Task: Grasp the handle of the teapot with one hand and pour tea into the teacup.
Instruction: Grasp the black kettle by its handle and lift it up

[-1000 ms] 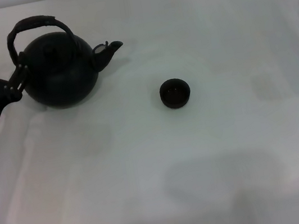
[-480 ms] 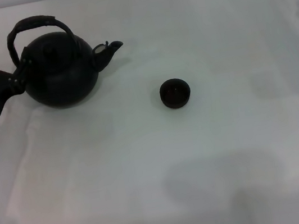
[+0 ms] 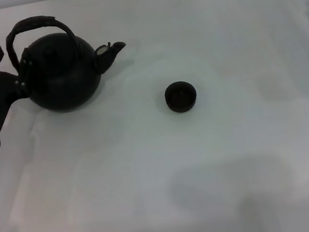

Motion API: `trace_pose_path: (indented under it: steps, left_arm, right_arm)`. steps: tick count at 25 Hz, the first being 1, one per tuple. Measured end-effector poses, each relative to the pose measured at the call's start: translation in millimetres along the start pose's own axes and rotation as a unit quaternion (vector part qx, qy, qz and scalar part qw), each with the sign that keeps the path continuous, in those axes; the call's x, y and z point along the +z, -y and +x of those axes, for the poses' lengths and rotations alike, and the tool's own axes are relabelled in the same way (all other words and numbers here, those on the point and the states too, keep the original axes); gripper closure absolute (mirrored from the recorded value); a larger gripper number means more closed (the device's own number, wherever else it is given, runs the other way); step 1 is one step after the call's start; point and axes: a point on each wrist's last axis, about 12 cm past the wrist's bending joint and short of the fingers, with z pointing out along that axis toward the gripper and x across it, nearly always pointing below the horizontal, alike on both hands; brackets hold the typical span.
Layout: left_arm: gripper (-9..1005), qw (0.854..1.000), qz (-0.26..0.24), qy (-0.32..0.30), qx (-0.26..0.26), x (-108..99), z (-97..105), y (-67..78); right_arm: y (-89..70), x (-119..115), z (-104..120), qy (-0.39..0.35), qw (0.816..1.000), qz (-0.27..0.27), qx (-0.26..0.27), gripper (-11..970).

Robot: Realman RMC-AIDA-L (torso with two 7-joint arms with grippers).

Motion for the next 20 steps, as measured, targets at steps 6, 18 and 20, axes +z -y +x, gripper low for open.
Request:
trace_pose_path:
  steps: [6,18,20]
  left_arm:
    - [376,1.000,0.001,-0.001,0.002,1.3,-0.3,0.6]
    - [856,1.000,0.004,0.009,0.004,4.6,-4.1,0.7]
    - [865,1.000,0.005,0.010,0.005,5.4,-4.8,0.8]
  right_arm:
    - [0.2,2.8,-0.3,-0.004,1.000,0.001,0.001,91]
    - [0.5,4.4,0.0,-0.009,1.000,0.003,0.008,91]
    - [1.2,4.5,0.6,-0.012,1.000,0.005,0.008,91]
